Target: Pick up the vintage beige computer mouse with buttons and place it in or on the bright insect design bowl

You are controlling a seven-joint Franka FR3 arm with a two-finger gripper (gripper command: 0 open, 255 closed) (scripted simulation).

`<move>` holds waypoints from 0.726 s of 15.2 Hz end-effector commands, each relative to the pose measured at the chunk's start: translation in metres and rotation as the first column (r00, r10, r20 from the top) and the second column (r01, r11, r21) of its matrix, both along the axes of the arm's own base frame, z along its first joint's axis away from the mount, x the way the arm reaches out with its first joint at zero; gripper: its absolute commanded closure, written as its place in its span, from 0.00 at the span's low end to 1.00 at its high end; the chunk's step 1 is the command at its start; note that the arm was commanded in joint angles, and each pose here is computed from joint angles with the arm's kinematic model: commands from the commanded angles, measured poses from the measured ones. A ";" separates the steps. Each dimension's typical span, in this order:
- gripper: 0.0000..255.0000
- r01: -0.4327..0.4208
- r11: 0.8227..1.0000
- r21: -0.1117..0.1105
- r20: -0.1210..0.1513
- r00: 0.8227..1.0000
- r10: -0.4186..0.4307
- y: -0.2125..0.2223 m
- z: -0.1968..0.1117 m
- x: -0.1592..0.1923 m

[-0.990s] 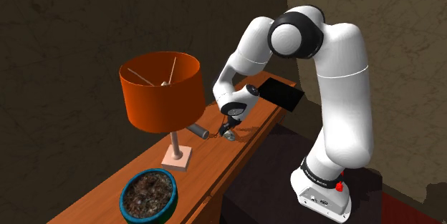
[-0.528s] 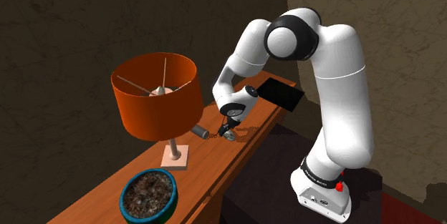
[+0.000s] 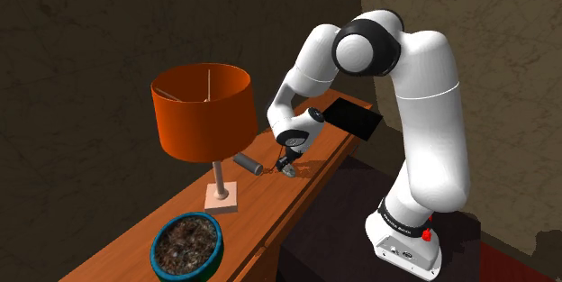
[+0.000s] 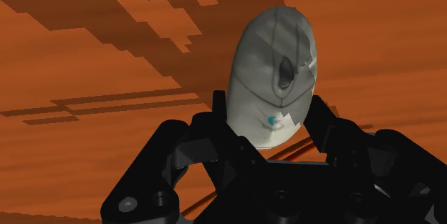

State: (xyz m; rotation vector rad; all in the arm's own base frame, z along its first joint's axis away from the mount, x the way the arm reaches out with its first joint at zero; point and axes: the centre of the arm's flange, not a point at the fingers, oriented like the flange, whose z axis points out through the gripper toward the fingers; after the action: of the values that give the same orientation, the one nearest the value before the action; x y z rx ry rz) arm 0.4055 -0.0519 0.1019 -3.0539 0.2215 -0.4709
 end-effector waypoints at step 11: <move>1.00 0.000 1.000 0.000 0.000 1.000 0.000 0.000 0.042 0.000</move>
State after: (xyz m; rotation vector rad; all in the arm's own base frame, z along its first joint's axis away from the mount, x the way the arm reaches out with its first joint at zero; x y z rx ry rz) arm 0.4055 -0.0505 0.1391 -3.0525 0.2222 -0.4686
